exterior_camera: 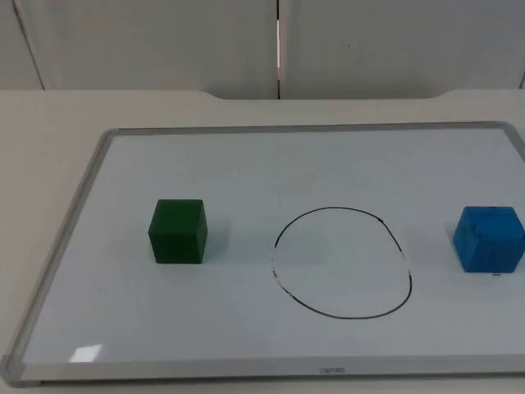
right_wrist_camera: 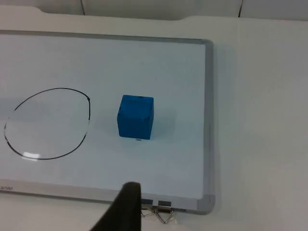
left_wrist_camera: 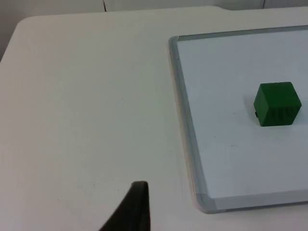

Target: Push the two cubes into the marked area.

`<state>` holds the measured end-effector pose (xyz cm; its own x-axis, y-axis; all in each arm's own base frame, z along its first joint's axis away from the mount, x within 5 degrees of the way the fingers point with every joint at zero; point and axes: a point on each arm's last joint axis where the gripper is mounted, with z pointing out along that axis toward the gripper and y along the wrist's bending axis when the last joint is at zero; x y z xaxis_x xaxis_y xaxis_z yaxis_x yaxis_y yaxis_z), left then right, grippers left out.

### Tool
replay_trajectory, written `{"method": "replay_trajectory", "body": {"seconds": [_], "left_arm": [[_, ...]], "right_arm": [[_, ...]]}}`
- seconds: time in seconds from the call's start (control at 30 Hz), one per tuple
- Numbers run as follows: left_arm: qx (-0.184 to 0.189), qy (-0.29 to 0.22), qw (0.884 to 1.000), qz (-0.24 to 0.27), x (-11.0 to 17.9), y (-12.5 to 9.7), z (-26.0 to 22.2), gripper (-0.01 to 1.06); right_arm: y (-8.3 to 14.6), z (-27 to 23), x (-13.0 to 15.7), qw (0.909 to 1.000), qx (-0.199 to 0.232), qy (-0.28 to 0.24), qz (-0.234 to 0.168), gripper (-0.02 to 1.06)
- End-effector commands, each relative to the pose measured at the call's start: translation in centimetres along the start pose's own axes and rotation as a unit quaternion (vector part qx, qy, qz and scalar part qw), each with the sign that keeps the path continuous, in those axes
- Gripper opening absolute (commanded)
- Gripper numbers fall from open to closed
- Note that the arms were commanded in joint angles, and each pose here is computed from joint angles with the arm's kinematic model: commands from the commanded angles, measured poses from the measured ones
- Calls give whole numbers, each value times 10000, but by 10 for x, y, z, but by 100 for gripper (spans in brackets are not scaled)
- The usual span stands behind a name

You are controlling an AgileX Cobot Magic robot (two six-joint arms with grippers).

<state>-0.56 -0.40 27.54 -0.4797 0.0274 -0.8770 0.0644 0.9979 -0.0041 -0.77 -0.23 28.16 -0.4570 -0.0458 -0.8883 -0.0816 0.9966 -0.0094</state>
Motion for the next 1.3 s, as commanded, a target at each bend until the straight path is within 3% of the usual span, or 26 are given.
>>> {"method": "replay_trajectory", "body": {"seconds": [0.0, 1.27], "left_arm": [[28, -48, 9999, -84, 0, -1, 1, 105], [28, -48, 9999, -84, 0, -1, 1, 105]], "right_arm": [[0, 1, 1, 10000, 18, -19, 21, 105], [0, 1, 1, 10000, 10, 1, 16, 105]]}}
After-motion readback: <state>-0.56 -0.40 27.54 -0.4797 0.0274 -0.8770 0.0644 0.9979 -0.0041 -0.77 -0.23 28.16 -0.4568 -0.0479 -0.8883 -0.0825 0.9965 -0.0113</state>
